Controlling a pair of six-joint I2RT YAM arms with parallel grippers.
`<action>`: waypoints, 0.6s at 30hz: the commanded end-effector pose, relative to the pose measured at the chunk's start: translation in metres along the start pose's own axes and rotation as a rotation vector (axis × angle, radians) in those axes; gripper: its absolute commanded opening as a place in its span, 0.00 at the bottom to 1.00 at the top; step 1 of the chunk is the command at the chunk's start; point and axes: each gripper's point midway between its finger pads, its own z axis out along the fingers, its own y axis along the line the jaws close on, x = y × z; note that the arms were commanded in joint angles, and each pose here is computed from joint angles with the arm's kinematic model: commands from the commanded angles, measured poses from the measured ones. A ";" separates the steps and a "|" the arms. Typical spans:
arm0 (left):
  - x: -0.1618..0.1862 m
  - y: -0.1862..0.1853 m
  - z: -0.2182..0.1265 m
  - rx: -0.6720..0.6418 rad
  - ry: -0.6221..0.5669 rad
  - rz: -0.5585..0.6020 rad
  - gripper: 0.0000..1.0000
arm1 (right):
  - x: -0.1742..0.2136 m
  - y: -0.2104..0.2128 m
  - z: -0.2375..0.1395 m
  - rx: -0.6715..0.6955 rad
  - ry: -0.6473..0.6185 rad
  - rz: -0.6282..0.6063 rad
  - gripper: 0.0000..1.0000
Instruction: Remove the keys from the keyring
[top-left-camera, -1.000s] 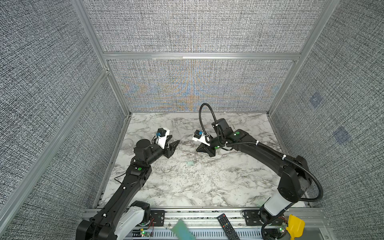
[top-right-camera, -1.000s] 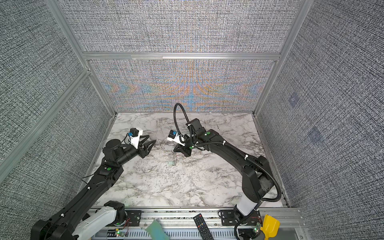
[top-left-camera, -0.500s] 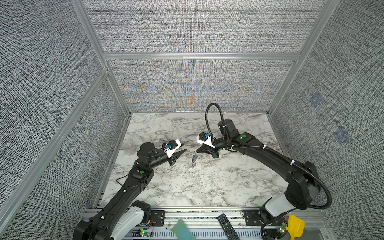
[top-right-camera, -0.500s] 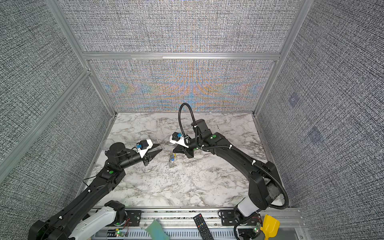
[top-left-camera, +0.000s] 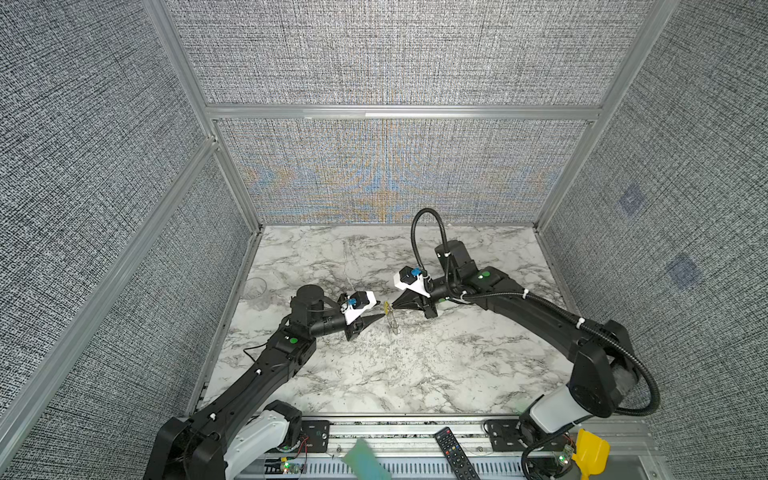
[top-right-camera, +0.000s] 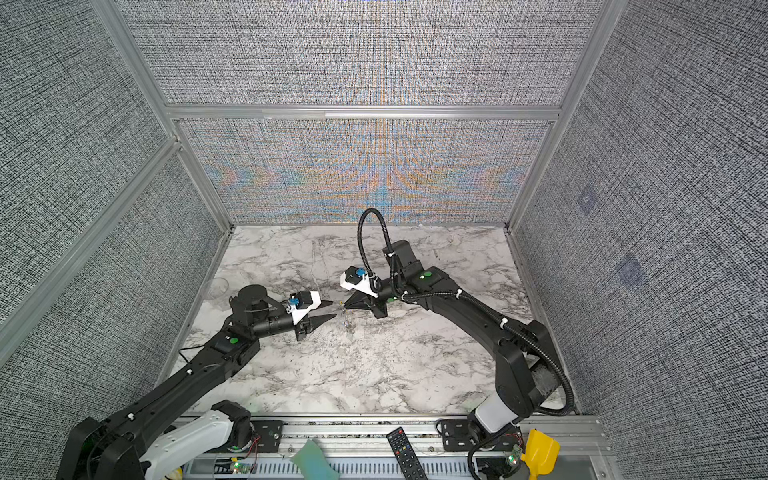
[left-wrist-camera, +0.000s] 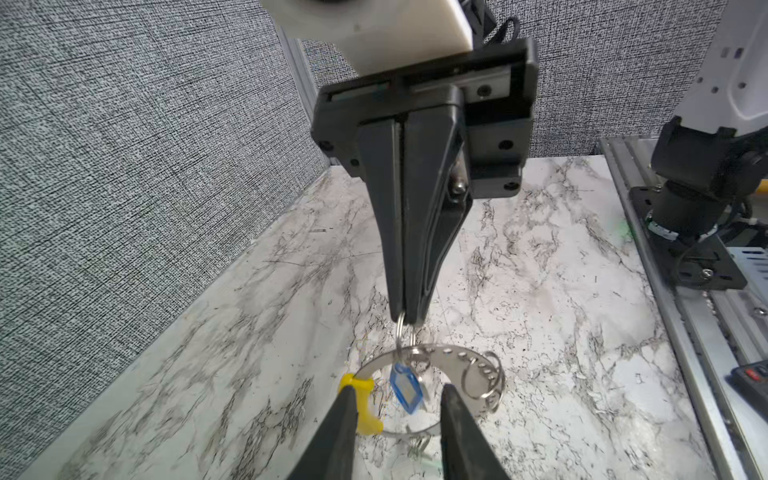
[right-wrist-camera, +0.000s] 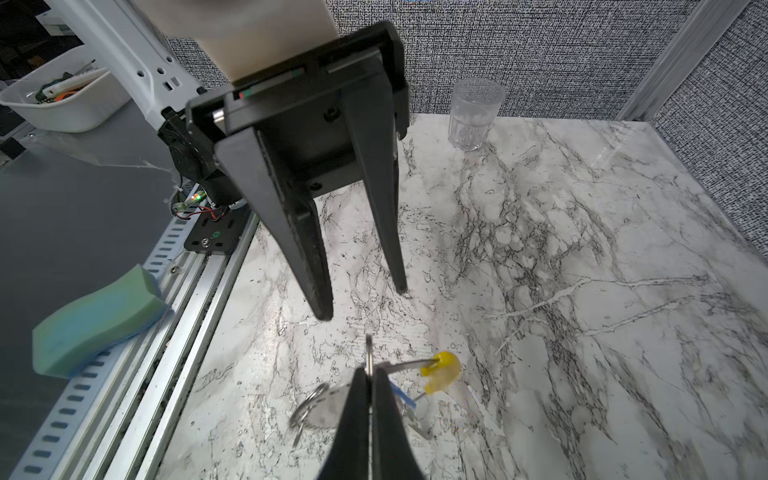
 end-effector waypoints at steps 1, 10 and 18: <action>-0.005 0.000 0.004 -0.002 -0.017 0.036 0.35 | -0.007 0.004 0.000 -0.021 -0.035 -0.024 0.00; -0.002 0.001 0.007 -0.023 -0.012 0.018 0.29 | -0.008 0.009 -0.002 -0.034 -0.049 -0.036 0.00; -0.006 -0.003 0.011 -0.011 -0.029 0.020 0.26 | -0.005 0.014 -0.002 -0.044 -0.045 -0.044 0.00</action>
